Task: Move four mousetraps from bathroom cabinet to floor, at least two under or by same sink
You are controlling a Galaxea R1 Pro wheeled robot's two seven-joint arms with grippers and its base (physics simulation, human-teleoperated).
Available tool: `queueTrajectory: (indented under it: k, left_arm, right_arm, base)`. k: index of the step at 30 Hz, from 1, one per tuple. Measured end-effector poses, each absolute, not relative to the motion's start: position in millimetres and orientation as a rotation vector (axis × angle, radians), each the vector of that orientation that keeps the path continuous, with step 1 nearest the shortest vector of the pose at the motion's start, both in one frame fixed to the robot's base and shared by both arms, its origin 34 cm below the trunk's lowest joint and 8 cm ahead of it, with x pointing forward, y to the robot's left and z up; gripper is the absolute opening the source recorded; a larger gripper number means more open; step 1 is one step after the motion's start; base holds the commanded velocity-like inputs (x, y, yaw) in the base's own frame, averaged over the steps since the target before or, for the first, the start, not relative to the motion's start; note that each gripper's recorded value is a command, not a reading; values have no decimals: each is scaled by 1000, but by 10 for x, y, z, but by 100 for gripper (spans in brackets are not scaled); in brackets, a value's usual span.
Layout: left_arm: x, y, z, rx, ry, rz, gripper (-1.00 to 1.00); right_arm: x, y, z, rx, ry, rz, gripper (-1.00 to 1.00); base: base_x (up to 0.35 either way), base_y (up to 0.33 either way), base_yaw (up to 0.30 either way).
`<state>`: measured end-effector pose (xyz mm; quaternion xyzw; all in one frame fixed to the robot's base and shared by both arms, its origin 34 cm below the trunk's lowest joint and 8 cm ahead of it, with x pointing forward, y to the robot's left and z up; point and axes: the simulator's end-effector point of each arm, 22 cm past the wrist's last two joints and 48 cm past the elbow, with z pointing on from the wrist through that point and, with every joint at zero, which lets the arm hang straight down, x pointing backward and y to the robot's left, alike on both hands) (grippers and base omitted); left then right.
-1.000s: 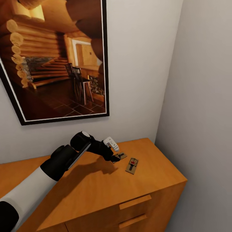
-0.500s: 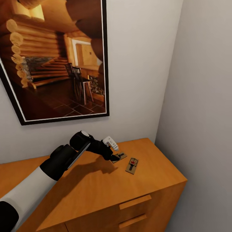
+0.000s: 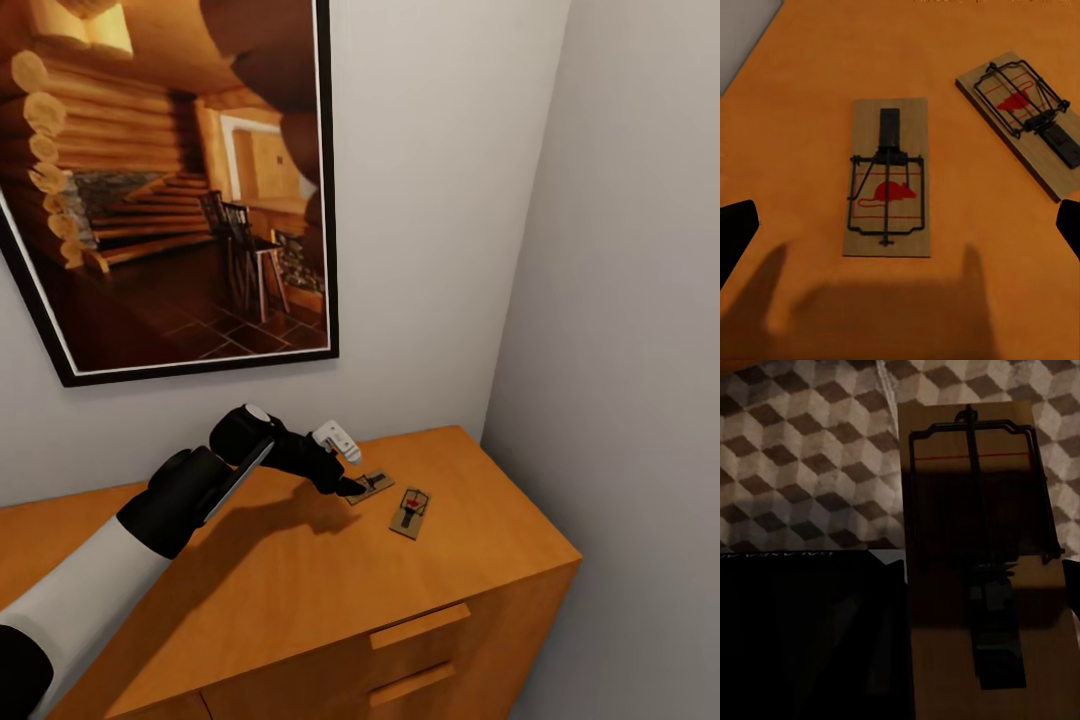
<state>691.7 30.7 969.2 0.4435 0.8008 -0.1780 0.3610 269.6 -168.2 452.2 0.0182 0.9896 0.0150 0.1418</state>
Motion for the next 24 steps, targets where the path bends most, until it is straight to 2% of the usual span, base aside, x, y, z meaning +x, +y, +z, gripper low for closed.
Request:
queueTrajectory:
  k: [24]
  left_arm:
    - [6955, 328, 9617, 1134, 2080, -461, 100]
  right_arm:
    - [2621, -1682, 4504, 53, 2871, 43, -100]
  base:
    - [0, 0, 0]
